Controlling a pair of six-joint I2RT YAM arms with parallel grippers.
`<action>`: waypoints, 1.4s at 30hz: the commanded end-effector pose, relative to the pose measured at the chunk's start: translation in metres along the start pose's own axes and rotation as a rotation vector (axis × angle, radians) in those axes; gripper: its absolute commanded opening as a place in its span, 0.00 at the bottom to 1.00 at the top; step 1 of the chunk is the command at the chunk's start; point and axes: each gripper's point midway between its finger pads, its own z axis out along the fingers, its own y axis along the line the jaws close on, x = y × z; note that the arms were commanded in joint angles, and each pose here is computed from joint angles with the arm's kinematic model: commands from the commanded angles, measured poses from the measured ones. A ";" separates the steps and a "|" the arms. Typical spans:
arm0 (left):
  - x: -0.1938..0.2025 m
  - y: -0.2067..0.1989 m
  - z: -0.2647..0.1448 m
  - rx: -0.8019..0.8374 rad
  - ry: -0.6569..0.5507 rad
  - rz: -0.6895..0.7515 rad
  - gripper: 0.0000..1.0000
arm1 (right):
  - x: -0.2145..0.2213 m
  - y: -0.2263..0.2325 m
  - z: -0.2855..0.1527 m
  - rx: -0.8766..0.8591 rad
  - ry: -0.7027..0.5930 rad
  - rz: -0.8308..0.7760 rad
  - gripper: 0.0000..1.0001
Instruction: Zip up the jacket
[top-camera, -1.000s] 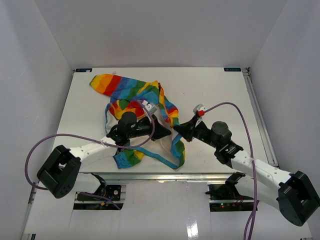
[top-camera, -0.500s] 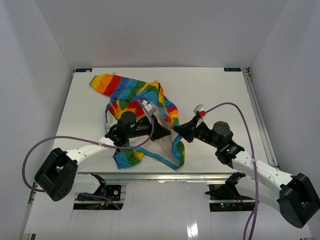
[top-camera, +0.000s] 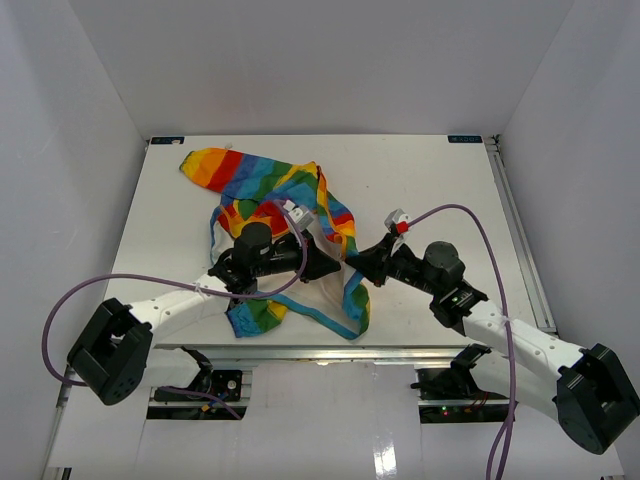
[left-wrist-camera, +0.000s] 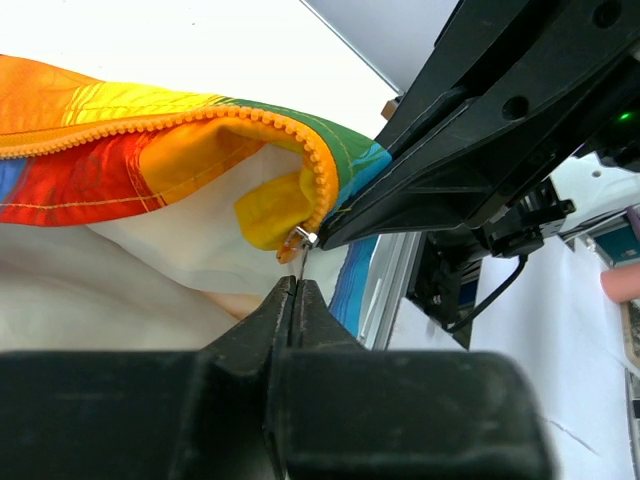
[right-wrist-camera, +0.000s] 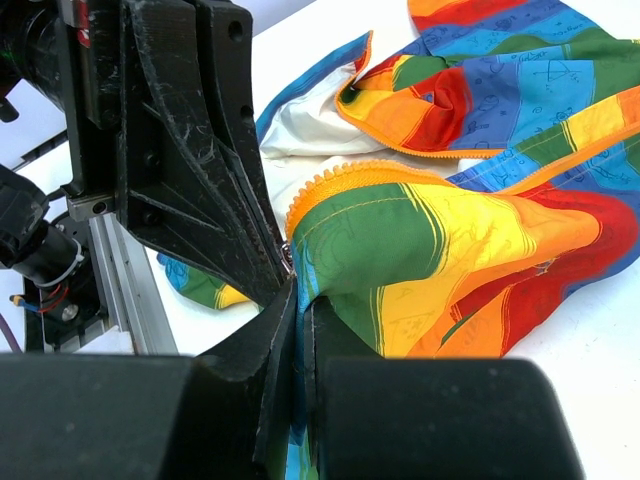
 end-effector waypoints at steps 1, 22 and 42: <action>-0.025 -0.009 -0.005 0.010 -0.052 0.051 0.00 | -0.042 0.017 0.003 -0.064 -0.109 -0.048 0.08; 0.007 -0.001 -0.006 0.003 0.079 0.030 0.00 | -0.052 0.015 -0.001 -0.033 -0.139 -0.051 0.08; -0.007 0.008 -0.012 -0.087 0.023 0.042 0.57 | -0.044 0.019 0.002 -0.069 -0.109 -0.054 0.08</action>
